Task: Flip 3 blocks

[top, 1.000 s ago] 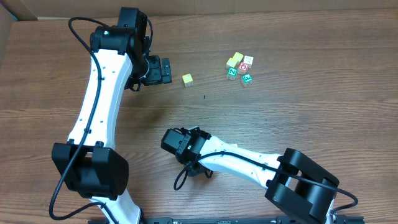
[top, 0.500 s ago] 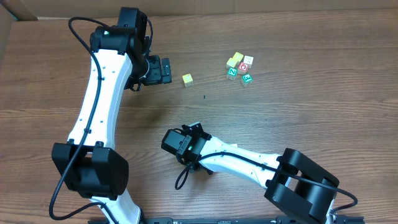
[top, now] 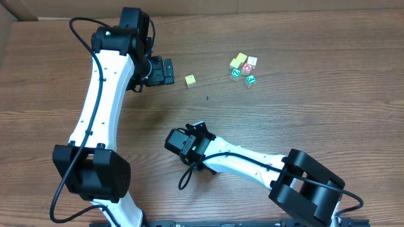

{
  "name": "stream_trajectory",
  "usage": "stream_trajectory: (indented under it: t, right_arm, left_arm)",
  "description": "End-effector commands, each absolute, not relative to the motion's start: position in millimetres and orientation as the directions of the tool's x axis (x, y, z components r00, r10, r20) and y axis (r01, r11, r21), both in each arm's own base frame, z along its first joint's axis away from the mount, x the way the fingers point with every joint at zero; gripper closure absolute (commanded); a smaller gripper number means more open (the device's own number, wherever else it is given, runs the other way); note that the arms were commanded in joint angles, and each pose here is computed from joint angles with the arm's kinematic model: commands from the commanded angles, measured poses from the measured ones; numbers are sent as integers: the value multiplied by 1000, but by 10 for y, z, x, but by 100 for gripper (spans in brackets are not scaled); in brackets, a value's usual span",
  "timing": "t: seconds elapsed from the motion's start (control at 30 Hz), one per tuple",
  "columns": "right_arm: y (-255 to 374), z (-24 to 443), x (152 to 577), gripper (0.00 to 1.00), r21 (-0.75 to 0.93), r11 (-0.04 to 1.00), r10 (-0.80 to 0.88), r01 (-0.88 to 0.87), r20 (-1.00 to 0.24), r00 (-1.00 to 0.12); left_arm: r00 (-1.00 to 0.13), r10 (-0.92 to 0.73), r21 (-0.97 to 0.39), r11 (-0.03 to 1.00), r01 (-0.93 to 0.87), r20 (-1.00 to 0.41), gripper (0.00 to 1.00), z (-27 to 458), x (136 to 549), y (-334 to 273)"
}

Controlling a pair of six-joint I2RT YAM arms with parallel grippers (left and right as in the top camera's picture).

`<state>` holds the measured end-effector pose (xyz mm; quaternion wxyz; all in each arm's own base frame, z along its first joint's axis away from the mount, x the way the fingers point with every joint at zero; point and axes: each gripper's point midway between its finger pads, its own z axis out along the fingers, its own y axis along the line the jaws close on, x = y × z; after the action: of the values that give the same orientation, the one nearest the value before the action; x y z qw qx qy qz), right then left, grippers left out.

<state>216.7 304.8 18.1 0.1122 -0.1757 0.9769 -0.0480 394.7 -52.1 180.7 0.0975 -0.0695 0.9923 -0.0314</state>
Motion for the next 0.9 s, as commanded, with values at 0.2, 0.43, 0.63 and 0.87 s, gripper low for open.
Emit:
stream_trajectory:
  t: [0.2,0.43,0.63,0.87]
  right_arm:
    - [3042,288,2286,86,-118,946,-323,-302,-250,-913]
    - [3020,287,2294,83,-122,947,-319,-298,-246,-915]
    - [3050,294,2323,82,-114,949,-316,-295,-262,-912]
    - [3165,449,2359,82,-25,958,-281,-284,-243,-928]
  left_arm:
    - [-970,-154,-71,987,-143,-187,0,1782,3961,-527]
    - [-970,-154,-71,987,-143,-187,0,1782,3961,-527]
    - [-970,-154,-71,987,-143,-187,0,1782,3961,-527]
    - [-970,-154,-71,987,-143,-187,0,1782,3961,-527]
